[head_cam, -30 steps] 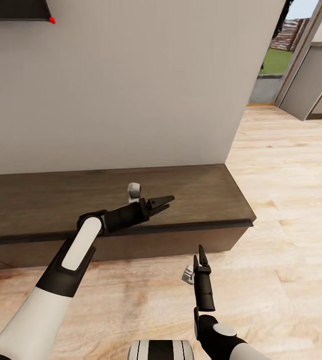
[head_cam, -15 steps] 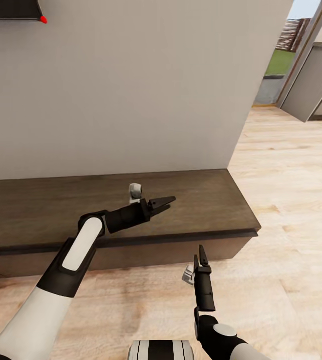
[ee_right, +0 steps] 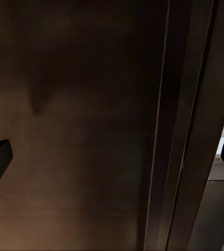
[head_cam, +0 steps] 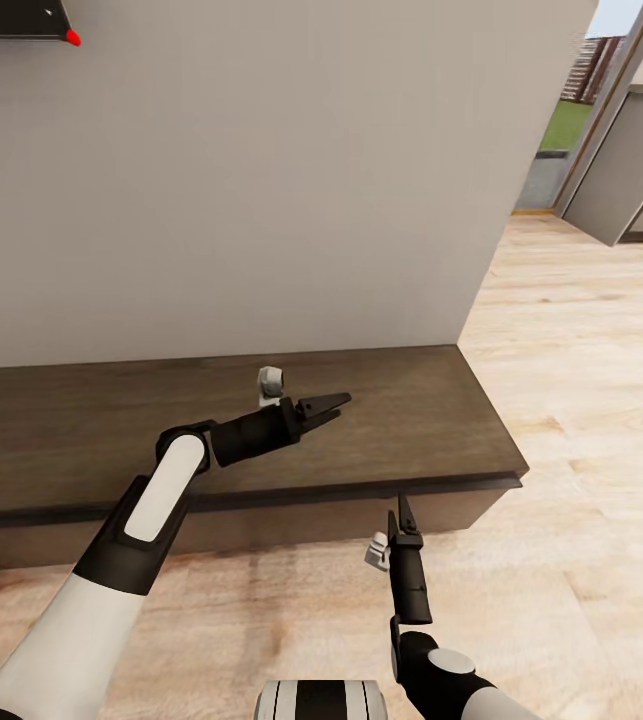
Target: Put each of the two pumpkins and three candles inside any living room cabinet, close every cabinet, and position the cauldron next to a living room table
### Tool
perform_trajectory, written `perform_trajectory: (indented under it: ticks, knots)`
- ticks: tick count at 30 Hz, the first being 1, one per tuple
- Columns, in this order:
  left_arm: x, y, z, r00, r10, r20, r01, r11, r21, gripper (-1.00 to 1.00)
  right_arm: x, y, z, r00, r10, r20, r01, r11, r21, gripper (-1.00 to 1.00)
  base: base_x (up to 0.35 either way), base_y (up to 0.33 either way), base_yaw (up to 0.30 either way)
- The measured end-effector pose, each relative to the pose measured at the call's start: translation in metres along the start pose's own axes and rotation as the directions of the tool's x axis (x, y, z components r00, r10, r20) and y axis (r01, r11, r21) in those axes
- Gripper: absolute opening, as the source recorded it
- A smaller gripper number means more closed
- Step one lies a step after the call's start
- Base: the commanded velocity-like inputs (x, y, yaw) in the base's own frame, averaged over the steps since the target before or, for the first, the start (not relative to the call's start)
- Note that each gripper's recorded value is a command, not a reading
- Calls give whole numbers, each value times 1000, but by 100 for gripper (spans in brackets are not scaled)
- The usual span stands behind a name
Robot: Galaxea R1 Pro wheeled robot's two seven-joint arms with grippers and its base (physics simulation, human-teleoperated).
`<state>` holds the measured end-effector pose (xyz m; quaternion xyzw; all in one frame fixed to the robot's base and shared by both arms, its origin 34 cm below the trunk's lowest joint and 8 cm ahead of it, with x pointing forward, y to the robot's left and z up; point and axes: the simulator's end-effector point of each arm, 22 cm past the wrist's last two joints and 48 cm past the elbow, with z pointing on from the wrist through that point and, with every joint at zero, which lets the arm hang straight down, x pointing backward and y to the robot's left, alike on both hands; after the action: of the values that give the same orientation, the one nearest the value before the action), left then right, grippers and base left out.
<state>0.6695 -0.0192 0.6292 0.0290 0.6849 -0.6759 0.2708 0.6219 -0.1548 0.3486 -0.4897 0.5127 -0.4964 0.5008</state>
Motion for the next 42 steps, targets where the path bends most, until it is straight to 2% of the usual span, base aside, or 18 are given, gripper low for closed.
perform_trajectory:
  ticks: [32,42]
  knots:
    - [0,0,0,1000,-2,0,2,1000,0,100,1,0,0,1000,1,-4,-1,1000,0,100,13,0,0]
    - [0,1,0,1000,-1,0,1,1000,-1,100,-1,-4,2,1000,17,-17,-17,1000,7,100,0,0,0]
